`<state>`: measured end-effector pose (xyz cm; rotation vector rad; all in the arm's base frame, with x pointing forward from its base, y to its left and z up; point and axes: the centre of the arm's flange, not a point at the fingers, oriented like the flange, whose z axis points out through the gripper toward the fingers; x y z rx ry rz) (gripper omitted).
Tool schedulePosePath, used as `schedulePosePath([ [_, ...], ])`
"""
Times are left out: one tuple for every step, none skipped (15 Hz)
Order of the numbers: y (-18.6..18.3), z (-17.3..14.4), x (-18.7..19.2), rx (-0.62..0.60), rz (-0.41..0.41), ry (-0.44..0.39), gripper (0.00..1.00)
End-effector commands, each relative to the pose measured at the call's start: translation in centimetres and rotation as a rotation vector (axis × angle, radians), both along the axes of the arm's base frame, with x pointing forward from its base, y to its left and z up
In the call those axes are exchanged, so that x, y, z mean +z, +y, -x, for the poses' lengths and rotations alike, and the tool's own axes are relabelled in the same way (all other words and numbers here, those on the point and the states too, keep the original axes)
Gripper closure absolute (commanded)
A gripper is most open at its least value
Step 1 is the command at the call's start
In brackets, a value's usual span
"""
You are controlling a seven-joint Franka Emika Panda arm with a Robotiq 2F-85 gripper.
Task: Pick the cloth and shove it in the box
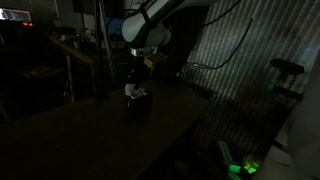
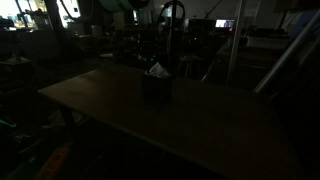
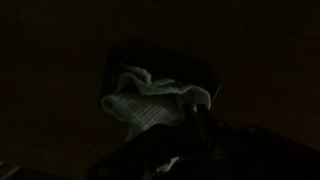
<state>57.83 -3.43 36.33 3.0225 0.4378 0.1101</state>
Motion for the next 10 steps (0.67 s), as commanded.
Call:
schedulePosePath([
  [-0.2,1.2,2.9,-0.002,0.052,-0.017,0.87],
  [-0.4,1.2,3.4,-0.002,0.063,-0.02,0.88],
  [-0.5,1.0,3.9,-0.003,0.076,-0.025,0.87],
  [-0.7,0.9,4.4,-0.005,0.084,-0.032,0.87],
  [-0.9,0.7,4.9,-0.011,0.088,-0.039,0.86],
  [-1.1,0.5,5.3,-0.015,0.095,-0.044,0.86],
  [-1.3,0.4,5.8,-0.017,0.1,-0.049,0.85],
  [-1.4,0.2,6.3,-0.022,0.104,-0.054,0.85],
  [-1.6,0.0,6.7,-0.029,0.108,-0.06,0.85],
  [-1.8,-0.2,7.2,-0.036,0.11,-0.066,0.86],
])
